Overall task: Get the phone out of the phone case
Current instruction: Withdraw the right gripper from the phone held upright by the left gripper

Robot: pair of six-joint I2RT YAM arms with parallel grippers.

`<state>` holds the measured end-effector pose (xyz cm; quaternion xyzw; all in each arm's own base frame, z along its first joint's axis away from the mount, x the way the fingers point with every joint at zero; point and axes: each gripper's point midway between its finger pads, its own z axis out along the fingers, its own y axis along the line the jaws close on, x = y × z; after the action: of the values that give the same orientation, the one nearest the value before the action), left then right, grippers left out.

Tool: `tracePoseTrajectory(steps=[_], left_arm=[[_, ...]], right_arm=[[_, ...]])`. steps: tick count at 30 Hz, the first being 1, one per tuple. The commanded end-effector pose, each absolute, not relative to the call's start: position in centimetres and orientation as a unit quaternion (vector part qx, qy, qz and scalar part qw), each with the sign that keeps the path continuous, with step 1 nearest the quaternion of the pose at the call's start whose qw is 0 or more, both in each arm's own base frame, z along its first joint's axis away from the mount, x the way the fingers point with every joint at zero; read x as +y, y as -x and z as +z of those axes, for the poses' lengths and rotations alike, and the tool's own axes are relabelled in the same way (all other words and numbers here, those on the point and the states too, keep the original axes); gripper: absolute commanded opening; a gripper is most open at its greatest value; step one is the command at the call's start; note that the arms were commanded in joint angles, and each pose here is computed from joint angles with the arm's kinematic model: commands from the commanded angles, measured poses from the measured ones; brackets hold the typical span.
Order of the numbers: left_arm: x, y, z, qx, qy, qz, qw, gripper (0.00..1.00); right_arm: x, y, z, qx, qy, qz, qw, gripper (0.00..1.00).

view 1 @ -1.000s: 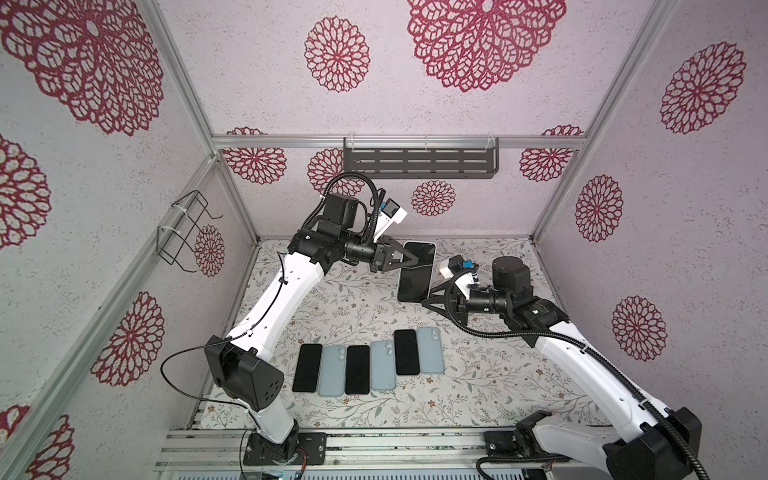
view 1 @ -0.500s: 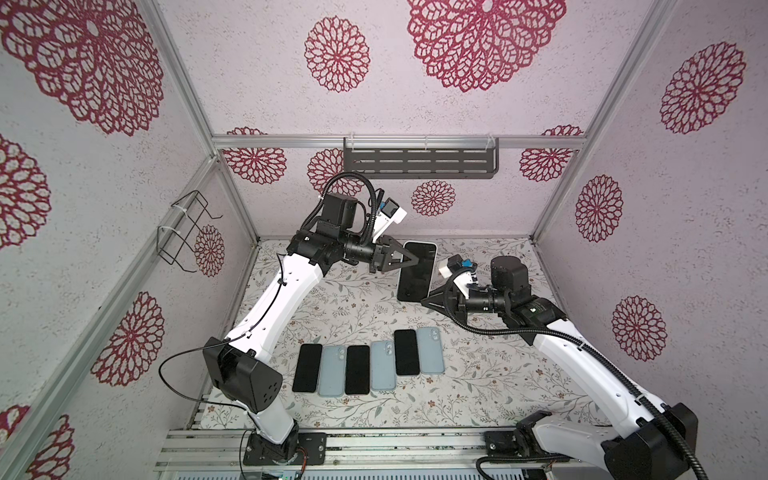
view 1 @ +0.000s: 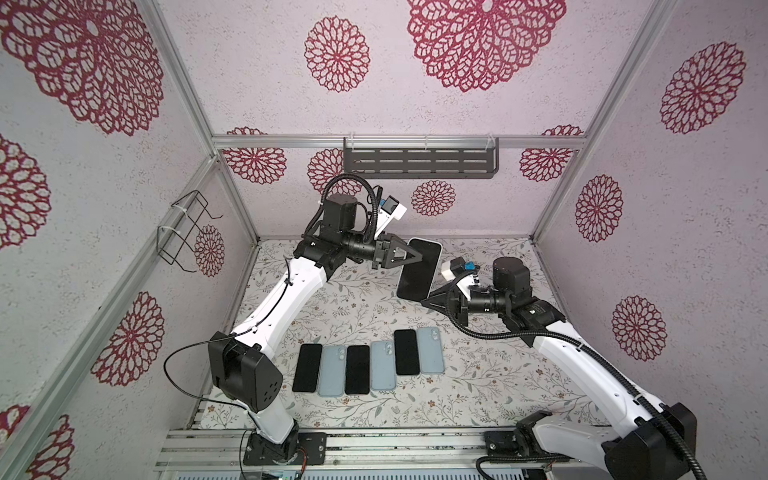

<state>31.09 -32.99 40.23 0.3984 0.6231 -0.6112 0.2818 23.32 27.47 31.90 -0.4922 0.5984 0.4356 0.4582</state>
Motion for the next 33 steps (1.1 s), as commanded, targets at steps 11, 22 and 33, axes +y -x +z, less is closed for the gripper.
tracePoseTrajectory(steps=[11,22,33], left_arm=[[-37.2,-34.1,39.5,0.614,-0.303,-0.69,0.233,0.0],[-31.5,-36.9,44.5,0.574,-0.207,-0.72,0.332,0.0],[-29.9,-40.2,42.7,0.597,-0.001,-0.735,0.321,0.0]], right_arm=[[29.6,-25.1,36.1,0.444,0.589,0.266,0.621,0.0],[25.2,-22.3,31.7,0.551,0.416,0.35,0.633,0.4],[23.6,-25.8,36.3,0.613,0.131,0.522,0.578,0.64]])
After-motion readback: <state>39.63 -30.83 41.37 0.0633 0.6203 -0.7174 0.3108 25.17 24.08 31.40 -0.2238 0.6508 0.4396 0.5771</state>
